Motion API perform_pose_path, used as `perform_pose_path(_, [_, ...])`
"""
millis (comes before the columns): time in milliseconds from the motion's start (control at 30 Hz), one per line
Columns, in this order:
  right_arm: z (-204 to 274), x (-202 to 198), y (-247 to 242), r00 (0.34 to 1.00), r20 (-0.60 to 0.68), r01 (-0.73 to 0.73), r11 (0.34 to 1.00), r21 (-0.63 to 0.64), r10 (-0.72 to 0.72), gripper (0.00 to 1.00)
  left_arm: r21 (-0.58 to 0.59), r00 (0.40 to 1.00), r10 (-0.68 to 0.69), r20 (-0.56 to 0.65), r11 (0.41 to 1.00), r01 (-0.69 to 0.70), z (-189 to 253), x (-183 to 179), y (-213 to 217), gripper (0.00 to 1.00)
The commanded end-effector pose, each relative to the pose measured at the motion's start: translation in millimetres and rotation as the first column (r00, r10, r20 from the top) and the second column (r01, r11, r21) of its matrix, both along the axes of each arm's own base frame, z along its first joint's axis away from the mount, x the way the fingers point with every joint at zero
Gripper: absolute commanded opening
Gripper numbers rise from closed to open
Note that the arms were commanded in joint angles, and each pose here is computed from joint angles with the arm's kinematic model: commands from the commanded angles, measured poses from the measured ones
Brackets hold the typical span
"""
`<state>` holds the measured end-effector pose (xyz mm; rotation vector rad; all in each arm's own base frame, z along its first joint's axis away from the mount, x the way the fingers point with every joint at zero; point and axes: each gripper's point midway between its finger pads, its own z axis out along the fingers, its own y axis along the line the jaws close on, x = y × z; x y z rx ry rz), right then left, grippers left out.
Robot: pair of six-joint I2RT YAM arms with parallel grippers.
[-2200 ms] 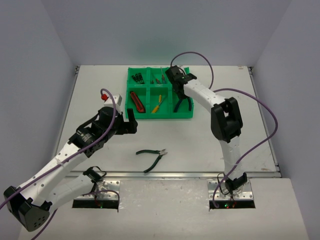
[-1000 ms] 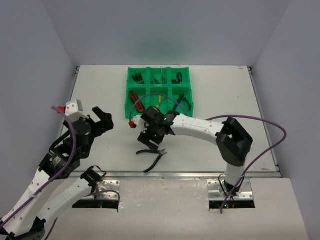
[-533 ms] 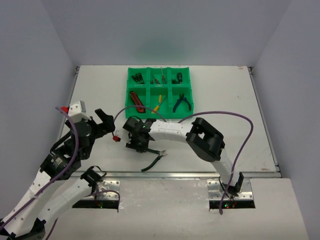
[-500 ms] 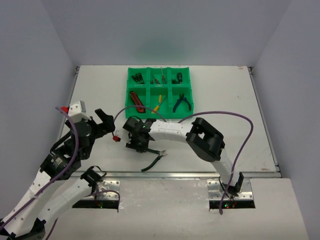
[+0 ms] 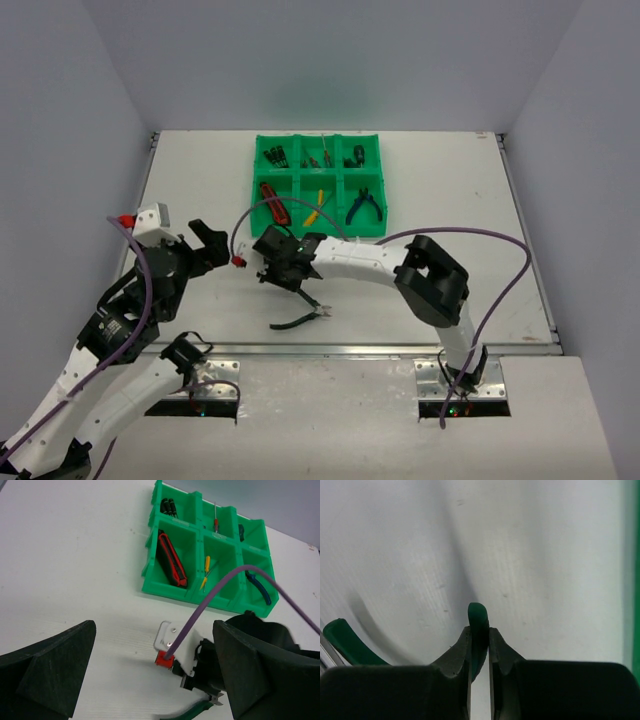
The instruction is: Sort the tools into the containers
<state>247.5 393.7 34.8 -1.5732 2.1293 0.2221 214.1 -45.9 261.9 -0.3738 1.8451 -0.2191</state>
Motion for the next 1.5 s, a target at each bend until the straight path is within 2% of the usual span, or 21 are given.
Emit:
perform_pose_path(0, [122, 96, -49, 0.854, 0.099, 0.464, 0.833, 0.3, -0.511, 0.0, -0.018, 0.999, -0.019, 0.046, 1.0, 0.019, 10, 2, -4, 1.0])
perform_pose_path(67, [133, 123, -89, 0.746, 0.065, 0.609, 0.717, 0.339, -0.663, 0.0, -0.019, 0.999, -0.019, 0.048, 1.0, 0.02, 11, 2, -4, 1.0])
perform_pose_path(100, [148, 142, -119, 0.656, 0.045, 0.685, 0.619, 0.385, -0.754, 0.0, -0.019, 0.999, -0.024, 0.047, 1.0, 0.025, 10, 2, -5, 1.0])
perform_pose_path(167, [168, 166, -154, 0.545, -0.005, 0.751, 0.485, 0.448, -0.839, 0.0, -0.014, 0.998, -0.034, 0.043, 0.999, 0.034, 9, 4, -7, 1.0])
perform_pose_path(267, [184, 204, -203, 0.369, -0.071, 0.816, 0.286, 0.502, -0.927, 0.0, -0.003, 0.998, -0.051, 0.03, 0.999, 0.051, 6, 7, -12, 1.0])
perform_pose_path(400, [201, 244, -252, 0.112, -0.101, 0.82, 0.035, 0.572, -0.989, 0.0, 0.009, 0.998, -0.065, 0.009, 0.998, 0.065, 1, 9, -16, 1.0])
perform_pose_path(500, [186, 259, -277, -0.033, -0.114, 0.815, -0.093, 0.573, -0.993, 0.0, 0.009, 0.998, -0.069, 0.01, 0.998, 0.069, 1, 9, -16, 1.0])
perform_pose_path(667, [161, 256, -289, -0.179, -0.166, 0.793, -0.242, 0.56, -0.97, 0.0, 0.009, 0.997, -0.077, 0.012, 0.997, 0.077, 1, 10, -18, 1.0])
perform_pose_path(767, [144, 245, -301, -0.27, -0.158, 0.779, -0.312, 0.544, -0.95, 0.0, 0.012, 0.996, -0.084, 0.006, 0.996, 0.084, 0, 10, -19, 1.0])
perform_pose_path(833, [137, 244, -304, -0.292, -0.161, 0.773, -0.332, 0.541, -0.943, 0.0, 0.011, 0.996, -0.088, 0.007, 0.996, 0.088, 0, 10, -20, 1.0])
perform_pose_path(1267, [92, 251, -275, -0.221, -0.18, 0.845, -0.281, 0.455, -0.958, 0.0, 0.006, 0.995, -0.099, 0.02, 0.995, 0.098, 2, 9, -21, 1.0])
perform_pose_path(1467, [82, 253, -271, -0.235, -0.156, 0.863, -0.279, 0.42, -0.959, 0.02, 0.006, 0.995, -0.099, 0.021, 0.995, 0.099, 3, 9, -21, 1.0])
